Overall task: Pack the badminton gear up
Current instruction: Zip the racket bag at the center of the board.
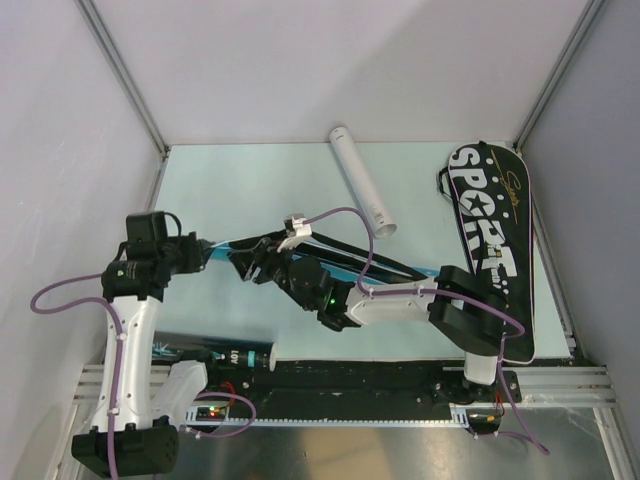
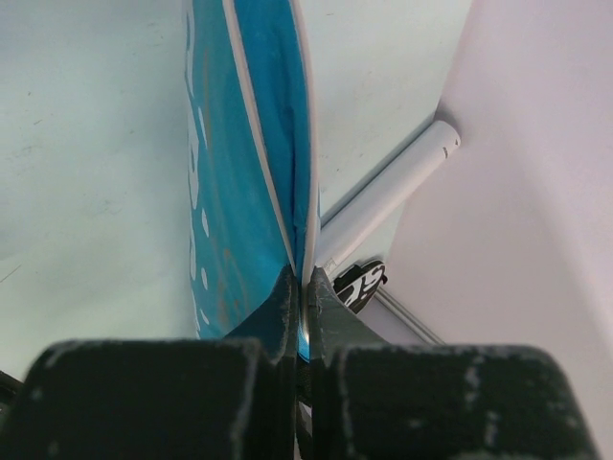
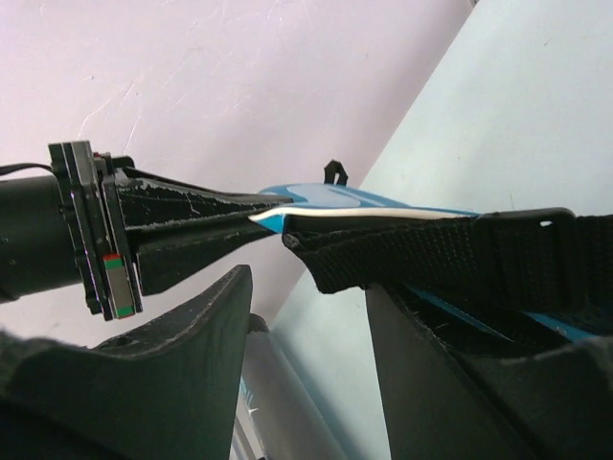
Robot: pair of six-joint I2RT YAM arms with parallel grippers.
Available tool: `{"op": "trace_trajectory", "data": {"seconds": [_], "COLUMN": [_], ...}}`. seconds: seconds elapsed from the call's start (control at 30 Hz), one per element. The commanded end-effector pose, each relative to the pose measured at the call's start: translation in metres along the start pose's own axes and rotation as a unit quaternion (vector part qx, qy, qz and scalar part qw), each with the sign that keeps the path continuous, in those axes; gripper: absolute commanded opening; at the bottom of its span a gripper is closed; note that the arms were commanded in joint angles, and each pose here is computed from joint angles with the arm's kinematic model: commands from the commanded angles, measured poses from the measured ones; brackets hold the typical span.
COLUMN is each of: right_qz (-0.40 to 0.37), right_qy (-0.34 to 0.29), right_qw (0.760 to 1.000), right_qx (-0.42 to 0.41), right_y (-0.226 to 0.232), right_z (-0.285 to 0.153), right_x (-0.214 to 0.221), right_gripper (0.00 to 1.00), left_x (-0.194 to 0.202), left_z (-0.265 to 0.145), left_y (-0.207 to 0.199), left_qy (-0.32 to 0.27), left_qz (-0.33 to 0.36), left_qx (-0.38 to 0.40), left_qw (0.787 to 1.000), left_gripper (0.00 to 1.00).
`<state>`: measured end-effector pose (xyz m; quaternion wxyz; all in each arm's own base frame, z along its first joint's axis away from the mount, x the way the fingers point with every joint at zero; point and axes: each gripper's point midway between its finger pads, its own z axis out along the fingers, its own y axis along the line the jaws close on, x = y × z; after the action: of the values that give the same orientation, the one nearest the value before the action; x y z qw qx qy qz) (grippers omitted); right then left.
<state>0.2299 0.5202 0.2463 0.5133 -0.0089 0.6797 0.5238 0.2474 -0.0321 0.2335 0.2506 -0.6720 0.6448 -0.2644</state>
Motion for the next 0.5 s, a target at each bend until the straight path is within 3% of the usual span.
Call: {"op": "trace_trajectory", "data": {"seconds": [0.0,0.23,0.47], "right_qz": [0.019,0.033,0.029], "right_qy": [-0.069,-0.062,-0.051], "right_qw": [0.997,0.998,0.998], "right_qx": [-0.021,0.001,0.008], "right_y": [0.017,0.005,0.001], "right_z": [0.014,0.017,0.016], "right_x": [-0.047,-0.044,-0.038], "right_gripper": [0.55,0.49,0.24], "left_x": [0.008,0.009,0.009], "left_z": [-0.005,-0.009,-0.009], "left_y": [0.005,0.001,0.003], "left_qy": [0.020,0.020,0.021], "left_qz": [0.000,0.000,-0.002], "left_qx": [-0.003,0.005,0.006], "left_qw": [1.000,1.000,1.000], "left_gripper": [0.00,0.00,0.00]}}
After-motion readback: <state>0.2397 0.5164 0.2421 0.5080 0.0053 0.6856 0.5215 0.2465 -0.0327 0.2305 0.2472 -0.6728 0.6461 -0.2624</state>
